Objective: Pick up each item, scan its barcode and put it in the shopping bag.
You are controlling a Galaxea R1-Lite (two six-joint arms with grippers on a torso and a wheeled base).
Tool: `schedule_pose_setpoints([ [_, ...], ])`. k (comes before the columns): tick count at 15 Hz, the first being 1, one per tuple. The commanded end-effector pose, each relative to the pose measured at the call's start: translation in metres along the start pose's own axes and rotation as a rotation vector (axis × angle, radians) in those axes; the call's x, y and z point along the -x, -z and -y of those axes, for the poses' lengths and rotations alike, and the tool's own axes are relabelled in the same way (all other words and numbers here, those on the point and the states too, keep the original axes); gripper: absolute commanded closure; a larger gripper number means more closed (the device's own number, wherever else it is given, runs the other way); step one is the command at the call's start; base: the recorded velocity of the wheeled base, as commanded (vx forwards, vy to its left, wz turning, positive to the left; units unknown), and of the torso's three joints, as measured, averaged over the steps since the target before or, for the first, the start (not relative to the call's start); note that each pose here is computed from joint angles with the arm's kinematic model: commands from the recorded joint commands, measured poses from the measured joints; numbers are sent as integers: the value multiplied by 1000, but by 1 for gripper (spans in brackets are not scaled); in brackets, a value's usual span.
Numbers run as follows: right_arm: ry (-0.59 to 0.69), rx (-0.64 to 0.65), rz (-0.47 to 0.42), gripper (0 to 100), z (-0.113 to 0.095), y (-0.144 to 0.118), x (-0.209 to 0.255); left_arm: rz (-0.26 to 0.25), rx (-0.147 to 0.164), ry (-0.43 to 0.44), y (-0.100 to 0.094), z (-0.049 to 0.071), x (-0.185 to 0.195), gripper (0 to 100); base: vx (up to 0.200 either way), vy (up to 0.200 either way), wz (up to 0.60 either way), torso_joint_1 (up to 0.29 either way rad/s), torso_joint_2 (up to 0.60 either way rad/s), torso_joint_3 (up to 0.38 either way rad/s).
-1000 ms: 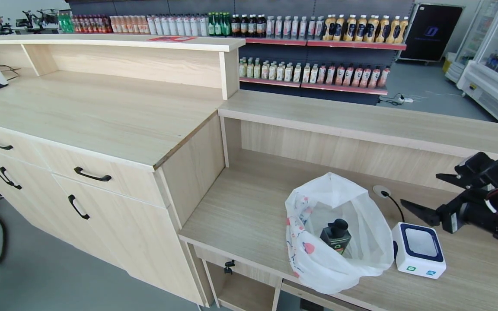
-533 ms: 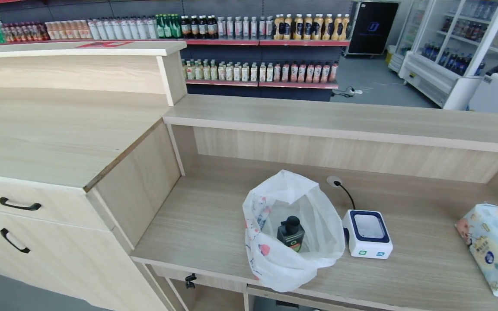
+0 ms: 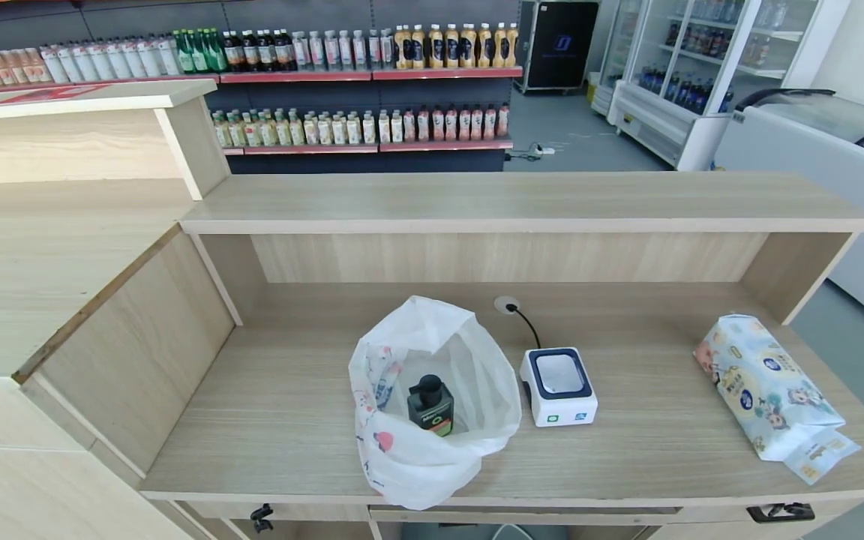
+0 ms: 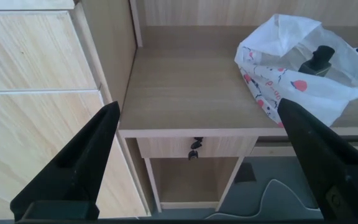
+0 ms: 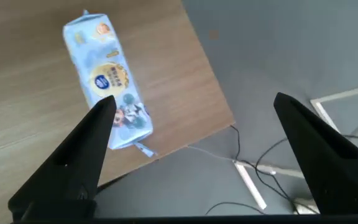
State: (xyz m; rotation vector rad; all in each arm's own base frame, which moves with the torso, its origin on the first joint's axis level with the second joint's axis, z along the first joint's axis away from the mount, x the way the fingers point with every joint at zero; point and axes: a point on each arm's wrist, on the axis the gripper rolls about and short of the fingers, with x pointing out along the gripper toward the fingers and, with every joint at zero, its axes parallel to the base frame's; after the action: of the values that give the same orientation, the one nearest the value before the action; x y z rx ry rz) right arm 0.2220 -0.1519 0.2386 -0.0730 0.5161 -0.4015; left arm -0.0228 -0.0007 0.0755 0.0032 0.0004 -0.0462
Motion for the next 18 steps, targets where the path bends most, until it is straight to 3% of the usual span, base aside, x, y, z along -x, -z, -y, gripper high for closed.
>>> schedule_pose_setpoints([
  [1,-216,60,39,0,-2,8,-52,0,0,0,0,0,0,0,0,0,0,0,0,0],
  [4,-321,149,15,0,-6,23,-75,-1,0,0,0,0,0,0,0,0,0,0,0,0],
  [9,-400,119,-93,0,-15,57,-89,0,0,0,0,0,0,0,0,0,0,0,0,0],
  [15,-344,275,-48,0,0,63,-70,-1,0,0,0,0,0,0,0,0,0,0,0,0],
  [18,-307,232,-10,0,17,65,-56,-1,0,0,0,0,0,0,0,0,0,0,0,0],
])
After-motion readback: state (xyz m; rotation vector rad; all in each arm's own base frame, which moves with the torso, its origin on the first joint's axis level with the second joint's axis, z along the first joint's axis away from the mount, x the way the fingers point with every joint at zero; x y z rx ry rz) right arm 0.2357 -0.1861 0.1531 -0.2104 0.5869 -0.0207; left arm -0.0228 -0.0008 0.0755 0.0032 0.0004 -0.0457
